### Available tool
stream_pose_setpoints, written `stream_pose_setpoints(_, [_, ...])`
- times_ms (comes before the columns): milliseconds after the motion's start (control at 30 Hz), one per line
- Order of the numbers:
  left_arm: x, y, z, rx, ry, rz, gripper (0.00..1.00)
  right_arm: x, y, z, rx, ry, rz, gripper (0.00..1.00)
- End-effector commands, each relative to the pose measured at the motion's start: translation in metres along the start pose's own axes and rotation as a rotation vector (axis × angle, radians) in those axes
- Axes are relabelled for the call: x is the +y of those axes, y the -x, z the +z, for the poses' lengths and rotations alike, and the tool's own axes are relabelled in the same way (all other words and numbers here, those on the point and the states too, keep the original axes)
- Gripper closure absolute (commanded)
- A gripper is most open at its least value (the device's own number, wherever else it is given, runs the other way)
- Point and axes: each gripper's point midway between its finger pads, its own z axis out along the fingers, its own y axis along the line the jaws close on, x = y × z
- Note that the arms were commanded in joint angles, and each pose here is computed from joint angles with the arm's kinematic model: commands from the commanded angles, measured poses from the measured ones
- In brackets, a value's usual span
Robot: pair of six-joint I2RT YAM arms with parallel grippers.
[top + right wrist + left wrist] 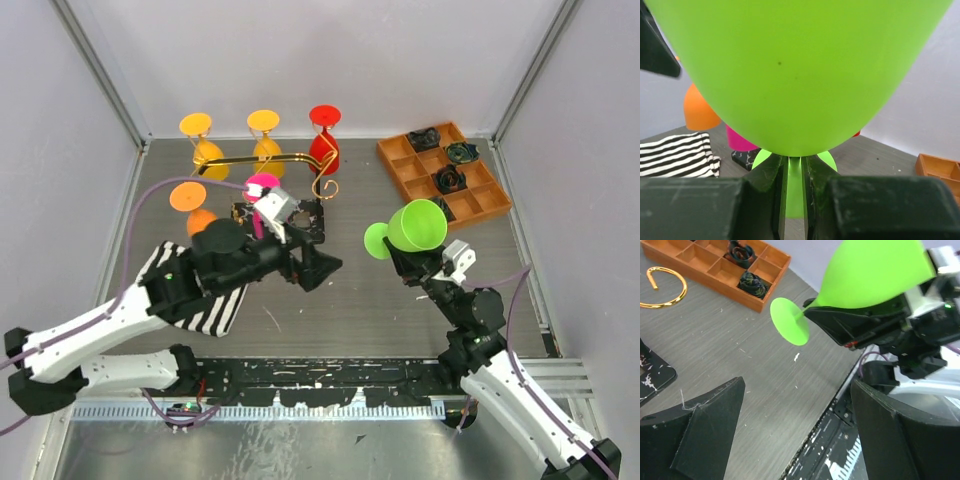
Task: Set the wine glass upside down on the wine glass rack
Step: Turn the wine glass upside down at the wine rack.
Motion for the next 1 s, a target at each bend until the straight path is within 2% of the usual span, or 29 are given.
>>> stream_pose_setpoints(0, [-0.006, 0.049, 0.022, -0.215, 0.066, -0.023, 0.07, -0.004, 0.053, 0.004, -0.146, -0.025, -0.044, 0.99])
stream_pose_setpoints(233, [-0.023, 0.053, 0.06, -0.264, 0.027, -0.148, 0.12, 0.006, 0.102, -0.001, -0.328, 0.014, -0.046, 0.99])
stream_pose_setpoints(300, [-0.028, 0.054, 0.067, -0.273, 0.005, -0.17, 0.17, 0.009, 0.114, -0.001, -0.364, 0.03, -0.039, 0.99])
stream_pose_setpoints(500, [-0.04, 0.053, 0.084, -0.275, -0.049, -0.221, 0.25, 0.019, 0.138, -0.001, -0.442, 0.085, -0.009, 0.99])
stream_pose_setpoints(700, [-0.054, 0.054, 0.095, -0.277, -0.119, -0.259, 0.32, 0.027, 0.143, 0.004, -0.463, 0.132, 0.011, 0.99])
stream_pose_setpoints(967, [-0.059, 0.049, 0.103, -0.266, -0.145, -0.281, 0.54, 0.03, 0.141, 0.005, -0.471, 0.152, 0.022, 0.99])
